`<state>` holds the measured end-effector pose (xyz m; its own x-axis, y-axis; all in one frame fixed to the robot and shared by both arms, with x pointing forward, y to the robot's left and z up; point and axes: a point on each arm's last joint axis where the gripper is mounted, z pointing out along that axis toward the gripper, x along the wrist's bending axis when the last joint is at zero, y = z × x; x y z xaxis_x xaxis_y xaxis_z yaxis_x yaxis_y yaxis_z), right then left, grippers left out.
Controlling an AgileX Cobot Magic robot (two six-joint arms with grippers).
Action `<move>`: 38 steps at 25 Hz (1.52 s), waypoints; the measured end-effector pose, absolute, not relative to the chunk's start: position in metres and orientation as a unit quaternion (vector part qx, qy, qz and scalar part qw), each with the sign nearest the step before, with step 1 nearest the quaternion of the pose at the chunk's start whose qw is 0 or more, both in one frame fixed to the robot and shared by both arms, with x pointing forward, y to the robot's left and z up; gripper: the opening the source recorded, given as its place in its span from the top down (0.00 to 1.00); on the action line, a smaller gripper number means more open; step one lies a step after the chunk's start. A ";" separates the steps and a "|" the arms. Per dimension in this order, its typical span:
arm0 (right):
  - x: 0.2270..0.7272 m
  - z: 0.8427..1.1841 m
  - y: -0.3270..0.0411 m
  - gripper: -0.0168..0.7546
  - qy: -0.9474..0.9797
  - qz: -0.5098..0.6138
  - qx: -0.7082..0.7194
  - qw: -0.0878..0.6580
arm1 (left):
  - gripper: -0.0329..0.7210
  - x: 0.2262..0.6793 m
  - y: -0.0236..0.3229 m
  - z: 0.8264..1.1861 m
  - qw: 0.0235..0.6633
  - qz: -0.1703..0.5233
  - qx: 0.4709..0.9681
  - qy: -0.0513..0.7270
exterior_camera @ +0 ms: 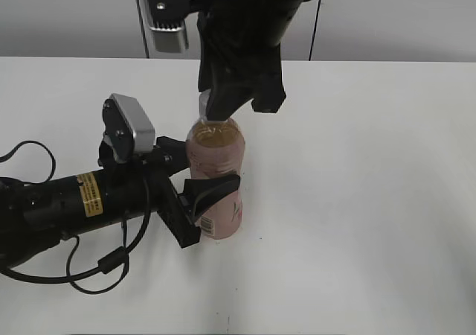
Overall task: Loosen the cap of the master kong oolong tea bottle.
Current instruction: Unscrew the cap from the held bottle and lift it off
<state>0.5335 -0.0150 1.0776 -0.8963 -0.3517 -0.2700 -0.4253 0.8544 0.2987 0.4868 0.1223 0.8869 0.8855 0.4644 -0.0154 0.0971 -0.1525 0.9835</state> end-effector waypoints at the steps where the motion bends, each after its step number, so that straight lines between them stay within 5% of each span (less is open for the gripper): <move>1: 0.534 1.078 -0.015 0.62 0.960 0.180 -0.191 0.102 | 0.43 0.487 0.122 0.887 0.623 0.147 0.745 0.189; 3: 0.534 1.078 -0.014 0.59 0.963 0.185 -0.170 0.099 | 0.43 0.487 0.122 0.887 0.623 0.147 0.745 0.189; 7: 0.533 1.079 -0.011 0.32 0.969 0.209 -0.104 0.083 | 0.43 0.488 0.123 0.887 0.623 0.147 0.743 0.196; 9: 0.532 1.081 -0.010 0.26 0.971 0.223 -0.050 0.068 | 0.43 0.488 0.123 0.887 0.623 0.147 0.742 0.196; 21: 0.534 1.085 -0.018 0.25 0.912 0.191 0.364 -0.003 | 0.43 0.488 0.123 0.887 0.623 0.148 0.742 0.200; 33: 0.531 1.086 -0.013 0.25 0.884 0.198 0.424 -0.023 | 0.43 0.488 0.123 0.887 0.623 0.148 0.741 0.201; 38: 0.530 1.086 -0.012 0.34 0.880 0.197 0.431 -0.023 | 0.43 0.488 0.123 0.887 0.623 0.148 0.741 0.201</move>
